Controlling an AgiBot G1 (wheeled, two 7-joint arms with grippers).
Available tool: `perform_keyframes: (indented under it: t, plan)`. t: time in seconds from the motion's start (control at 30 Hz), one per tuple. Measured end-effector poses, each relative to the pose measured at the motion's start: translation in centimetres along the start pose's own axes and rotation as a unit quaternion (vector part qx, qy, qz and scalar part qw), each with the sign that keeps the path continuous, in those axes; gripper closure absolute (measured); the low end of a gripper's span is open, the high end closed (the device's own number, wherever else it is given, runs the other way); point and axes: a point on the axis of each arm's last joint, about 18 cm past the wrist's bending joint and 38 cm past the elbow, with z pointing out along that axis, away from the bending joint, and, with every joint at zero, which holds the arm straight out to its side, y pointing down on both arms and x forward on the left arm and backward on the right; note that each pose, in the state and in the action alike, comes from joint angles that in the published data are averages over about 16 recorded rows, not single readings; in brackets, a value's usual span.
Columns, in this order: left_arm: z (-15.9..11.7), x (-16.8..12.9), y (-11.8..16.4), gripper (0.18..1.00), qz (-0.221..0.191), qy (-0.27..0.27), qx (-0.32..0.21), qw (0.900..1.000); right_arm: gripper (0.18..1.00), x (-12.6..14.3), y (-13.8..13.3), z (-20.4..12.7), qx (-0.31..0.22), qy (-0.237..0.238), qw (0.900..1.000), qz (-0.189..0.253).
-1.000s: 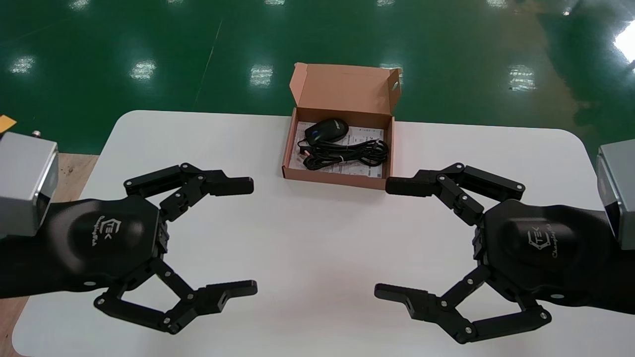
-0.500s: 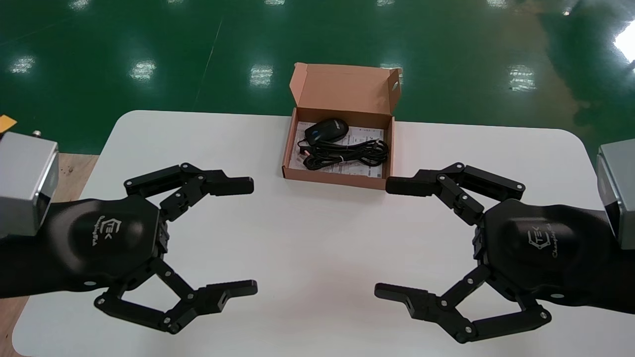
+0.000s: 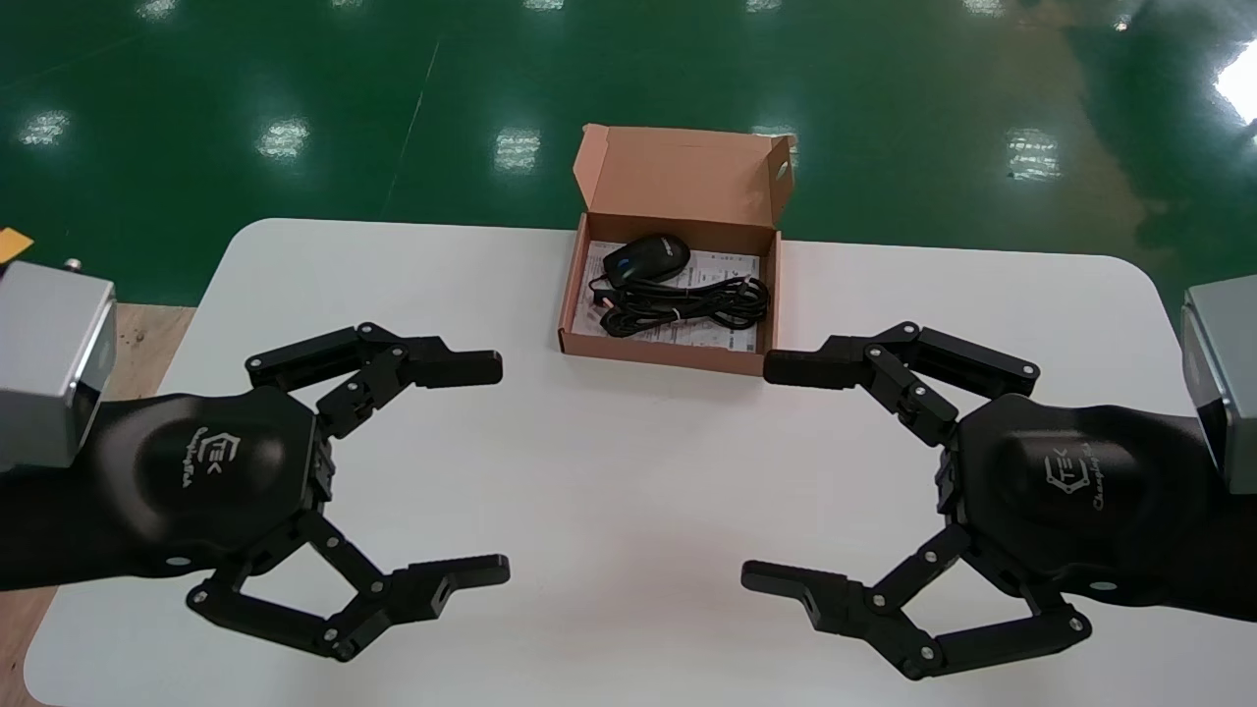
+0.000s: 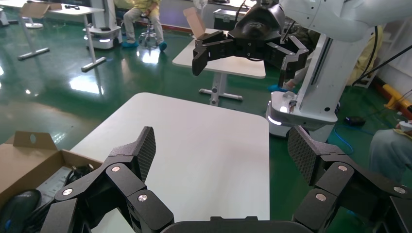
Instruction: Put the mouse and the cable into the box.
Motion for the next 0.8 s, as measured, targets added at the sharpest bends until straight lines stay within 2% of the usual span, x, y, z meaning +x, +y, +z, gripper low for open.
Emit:
perform_keyframes:
  t: [0.8]
  plan:
    - [0.0,0.0,0.0,0.183,0.0,0.0,0.0,1.0,0.179,0.0,0.0,0.0,0.0,0.0,1.0,0.0]
